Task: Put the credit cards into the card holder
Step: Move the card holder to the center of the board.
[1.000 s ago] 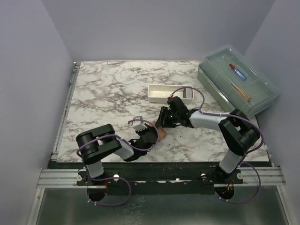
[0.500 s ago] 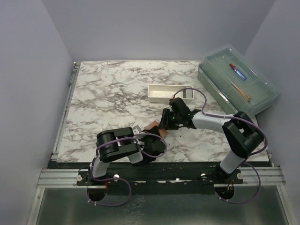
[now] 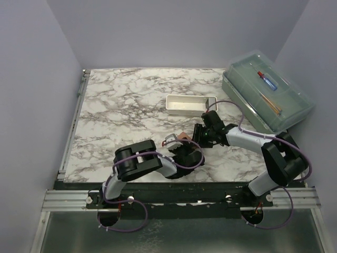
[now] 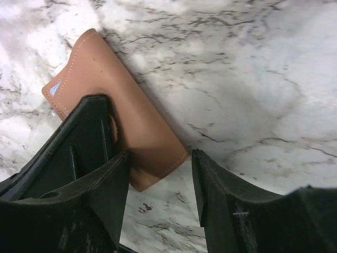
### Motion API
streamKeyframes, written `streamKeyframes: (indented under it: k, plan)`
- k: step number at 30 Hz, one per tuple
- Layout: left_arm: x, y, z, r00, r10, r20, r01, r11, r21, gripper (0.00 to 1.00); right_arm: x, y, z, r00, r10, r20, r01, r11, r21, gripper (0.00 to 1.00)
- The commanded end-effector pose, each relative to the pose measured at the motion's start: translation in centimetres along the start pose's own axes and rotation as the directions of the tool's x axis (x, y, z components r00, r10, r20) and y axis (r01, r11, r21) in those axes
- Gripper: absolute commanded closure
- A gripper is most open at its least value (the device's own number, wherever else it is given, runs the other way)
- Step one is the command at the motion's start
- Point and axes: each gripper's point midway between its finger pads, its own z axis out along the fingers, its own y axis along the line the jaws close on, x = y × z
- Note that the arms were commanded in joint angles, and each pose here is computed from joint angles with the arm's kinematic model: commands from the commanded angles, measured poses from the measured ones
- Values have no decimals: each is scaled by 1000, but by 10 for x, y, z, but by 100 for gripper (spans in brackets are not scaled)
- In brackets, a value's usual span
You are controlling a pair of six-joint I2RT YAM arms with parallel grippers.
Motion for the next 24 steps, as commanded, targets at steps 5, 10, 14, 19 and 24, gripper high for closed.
streamKeyframes:
  k: [5, 10, 14, 19, 24]
  plan:
    - [85, 288, -115, 210, 420, -883, -850, 525, 48, 100, -2, -26, -21, 1000, 8, 2, -8, 1000, 16, 43]
    - [92, 254, -121, 151, 364, -919, -769, 627, 122, 100, -22, -39, -41, 998, 13, 53, -14, 1000, 14, 41]
    - [82, 223, -117, 137, 347, -928, -707, 691, 154, 100, -31, -35, -51, 997, -11, 80, 12, 1000, -12, 40]
    - [47, 141, -101, 219, 383, -897, -631, 757, 169, 98, -32, -37, -56, 995, -44, 87, 44, 999, -3, 40]
    - [-5, 55, -81, 353, 417, -838, -528, 828, 190, 65, -25, -27, -58, 995, -55, 80, 61, 995, -77, 35]
